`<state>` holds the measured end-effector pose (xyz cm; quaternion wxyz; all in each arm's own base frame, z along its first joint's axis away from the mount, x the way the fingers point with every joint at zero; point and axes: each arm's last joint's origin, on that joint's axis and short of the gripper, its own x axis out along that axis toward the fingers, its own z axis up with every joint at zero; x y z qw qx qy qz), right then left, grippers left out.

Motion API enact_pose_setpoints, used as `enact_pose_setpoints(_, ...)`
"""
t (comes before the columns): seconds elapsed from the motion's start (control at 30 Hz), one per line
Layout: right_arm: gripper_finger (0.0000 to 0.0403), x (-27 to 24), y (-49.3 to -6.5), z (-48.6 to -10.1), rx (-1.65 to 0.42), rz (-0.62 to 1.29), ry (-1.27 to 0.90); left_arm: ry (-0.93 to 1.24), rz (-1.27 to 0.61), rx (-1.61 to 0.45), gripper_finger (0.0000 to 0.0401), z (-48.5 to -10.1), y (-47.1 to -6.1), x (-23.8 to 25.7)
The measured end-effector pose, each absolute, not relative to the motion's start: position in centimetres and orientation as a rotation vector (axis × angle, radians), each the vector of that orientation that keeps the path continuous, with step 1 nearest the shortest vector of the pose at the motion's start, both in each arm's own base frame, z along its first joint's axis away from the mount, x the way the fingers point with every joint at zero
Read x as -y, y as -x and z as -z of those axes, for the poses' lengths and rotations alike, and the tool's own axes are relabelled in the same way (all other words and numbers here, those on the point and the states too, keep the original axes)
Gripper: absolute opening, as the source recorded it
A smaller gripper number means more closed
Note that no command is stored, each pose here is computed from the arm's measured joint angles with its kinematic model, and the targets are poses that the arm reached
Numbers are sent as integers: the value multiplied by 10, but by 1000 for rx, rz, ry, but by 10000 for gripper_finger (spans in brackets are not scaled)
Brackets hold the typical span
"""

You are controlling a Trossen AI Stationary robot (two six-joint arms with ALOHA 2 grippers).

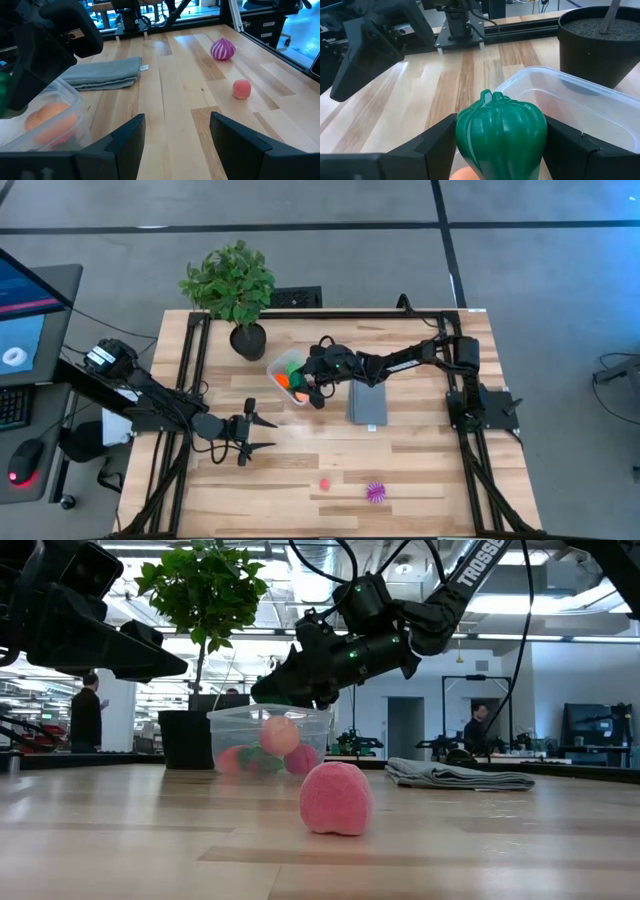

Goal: Pick and placing Produce into tupperware
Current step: Put the green bell pepper into the transparent bin

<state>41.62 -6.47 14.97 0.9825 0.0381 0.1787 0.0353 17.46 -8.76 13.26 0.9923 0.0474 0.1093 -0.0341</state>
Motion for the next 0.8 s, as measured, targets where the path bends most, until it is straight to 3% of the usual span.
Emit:
enact_pose_setpoints(0.6,279,64,-416,-150,-358,-117,-86,-97,49,-218,213,-133,-175,87)
enact_pose_setpoints(0.8,330,64,-416,-150,-358,-115,-96,-98,44,-217,213,-133,-175,87)
